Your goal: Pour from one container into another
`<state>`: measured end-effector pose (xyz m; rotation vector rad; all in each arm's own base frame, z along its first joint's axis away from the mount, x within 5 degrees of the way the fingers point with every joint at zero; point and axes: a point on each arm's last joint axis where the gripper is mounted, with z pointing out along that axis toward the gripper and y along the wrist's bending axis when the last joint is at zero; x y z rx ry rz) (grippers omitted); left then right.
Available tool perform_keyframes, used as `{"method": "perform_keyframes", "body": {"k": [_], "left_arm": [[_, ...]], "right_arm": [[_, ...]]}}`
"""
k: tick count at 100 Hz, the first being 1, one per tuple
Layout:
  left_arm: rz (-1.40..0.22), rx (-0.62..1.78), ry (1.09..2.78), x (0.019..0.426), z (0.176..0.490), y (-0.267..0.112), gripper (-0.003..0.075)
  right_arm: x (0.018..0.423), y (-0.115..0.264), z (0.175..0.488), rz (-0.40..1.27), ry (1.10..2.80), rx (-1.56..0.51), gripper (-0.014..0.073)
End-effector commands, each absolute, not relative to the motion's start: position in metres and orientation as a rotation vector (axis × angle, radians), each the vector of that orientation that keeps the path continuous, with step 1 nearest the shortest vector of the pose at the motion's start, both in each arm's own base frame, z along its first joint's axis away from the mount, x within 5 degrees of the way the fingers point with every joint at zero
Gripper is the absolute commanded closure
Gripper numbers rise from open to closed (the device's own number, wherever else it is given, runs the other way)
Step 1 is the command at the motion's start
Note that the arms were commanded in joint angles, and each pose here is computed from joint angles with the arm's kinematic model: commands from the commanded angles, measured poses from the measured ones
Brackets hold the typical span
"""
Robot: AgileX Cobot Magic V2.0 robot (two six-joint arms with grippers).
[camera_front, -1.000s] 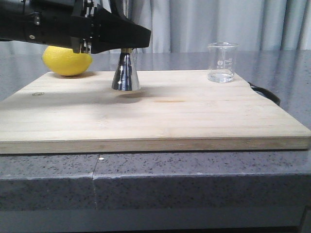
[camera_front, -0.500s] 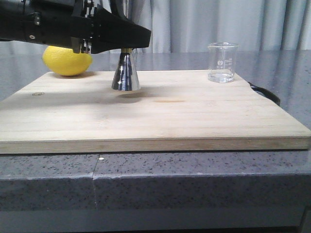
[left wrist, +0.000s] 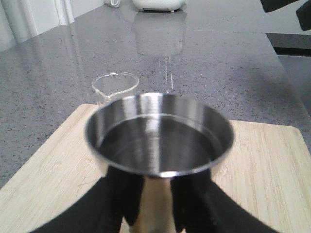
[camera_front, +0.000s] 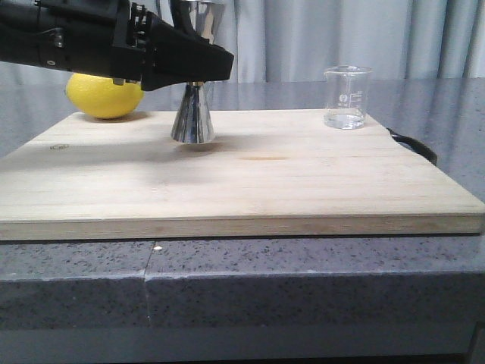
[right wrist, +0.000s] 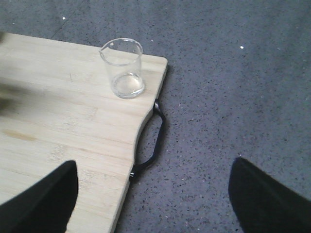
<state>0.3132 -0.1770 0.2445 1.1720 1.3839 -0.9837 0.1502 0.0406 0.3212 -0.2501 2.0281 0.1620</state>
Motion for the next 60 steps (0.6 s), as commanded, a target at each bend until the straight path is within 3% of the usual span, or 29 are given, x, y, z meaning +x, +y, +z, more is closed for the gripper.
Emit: {"method": "perform_keyframes", "body": {"k": [1, 60], "left_arm": [[-1.011, 1.111, 1.262, 0.311, 0.2743, -0.1776, 0.0533], [-1.018, 1.091, 1.259, 0.3161, 0.2729, -0.1684, 0.0533]], "right_arm": [[0.1517, 0.0401, 0.3369, 0.169, 1.926, -0.235, 0.0022], [0.1519, 0.0402, 0.3374, 0.17, 1.92, -0.234, 0.0022]]}}
